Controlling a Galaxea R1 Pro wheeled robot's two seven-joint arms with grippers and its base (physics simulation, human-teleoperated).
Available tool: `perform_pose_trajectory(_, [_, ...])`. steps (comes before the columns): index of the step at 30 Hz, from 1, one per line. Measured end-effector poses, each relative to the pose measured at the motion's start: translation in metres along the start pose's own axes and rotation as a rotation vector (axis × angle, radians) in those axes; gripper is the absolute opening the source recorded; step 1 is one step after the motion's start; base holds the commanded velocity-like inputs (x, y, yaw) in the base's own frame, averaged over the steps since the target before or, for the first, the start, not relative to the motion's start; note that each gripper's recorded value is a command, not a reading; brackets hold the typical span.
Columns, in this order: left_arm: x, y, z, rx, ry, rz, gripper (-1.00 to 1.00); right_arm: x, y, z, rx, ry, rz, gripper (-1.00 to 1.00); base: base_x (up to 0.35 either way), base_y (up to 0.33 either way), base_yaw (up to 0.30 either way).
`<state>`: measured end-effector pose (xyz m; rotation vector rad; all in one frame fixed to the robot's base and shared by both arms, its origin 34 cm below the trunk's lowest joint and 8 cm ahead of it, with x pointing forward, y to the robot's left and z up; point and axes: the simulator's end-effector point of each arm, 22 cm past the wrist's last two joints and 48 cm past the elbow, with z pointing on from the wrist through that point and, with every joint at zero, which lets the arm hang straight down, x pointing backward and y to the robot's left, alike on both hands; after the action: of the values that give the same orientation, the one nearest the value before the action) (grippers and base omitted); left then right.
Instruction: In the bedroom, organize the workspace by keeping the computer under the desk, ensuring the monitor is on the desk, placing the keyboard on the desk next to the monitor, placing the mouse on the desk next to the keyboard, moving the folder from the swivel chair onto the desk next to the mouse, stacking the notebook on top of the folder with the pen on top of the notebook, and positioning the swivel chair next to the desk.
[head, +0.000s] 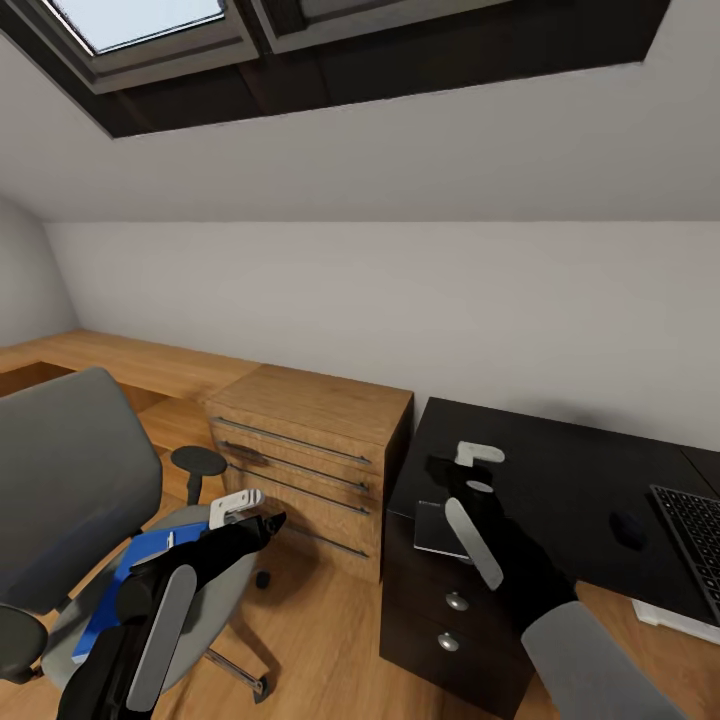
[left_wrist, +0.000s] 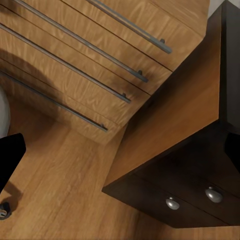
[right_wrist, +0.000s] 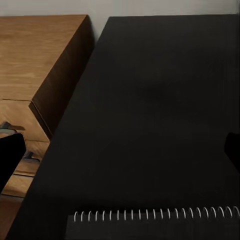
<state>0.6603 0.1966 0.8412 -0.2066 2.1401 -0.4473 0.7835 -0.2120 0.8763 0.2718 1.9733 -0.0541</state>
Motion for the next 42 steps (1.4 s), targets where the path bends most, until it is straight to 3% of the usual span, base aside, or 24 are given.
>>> perform_pose_trajectory(10, [0.000, 0.000, 0.000, 0.001, -0.001, 0.000, 1.00, 0.000, 0.014, -0.042, -0.060, -0.004, 0.003, 1.00, 0.000, 0.000, 0.000])
perform_pose_trajectory(16, [-0.001, 0.000, 0.000, 0.001, -0.002, -0.001, 1.00, -0.006, 0.020, -0.057, -0.088, -0.028, 0.021, 1.00, -0.014, 0.000, 0.000])
perform_pose_trajectory(33, [0.000, 0.001, 0.000, -0.002, -0.001, 0.000, 1.00, -0.005, 0.020, -0.059, -0.090, -0.030, 0.025, 1.00, -0.296, 0.000, -0.006])
perform_pose_trajectory(42, [0.000, 0.001, 0.001, -0.002, -0.001, 0.000, 1.00, -0.005, 0.019, -0.059, -0.089, -0.030, 0.025, 1.00, -0.336, 0.002, -0.199])
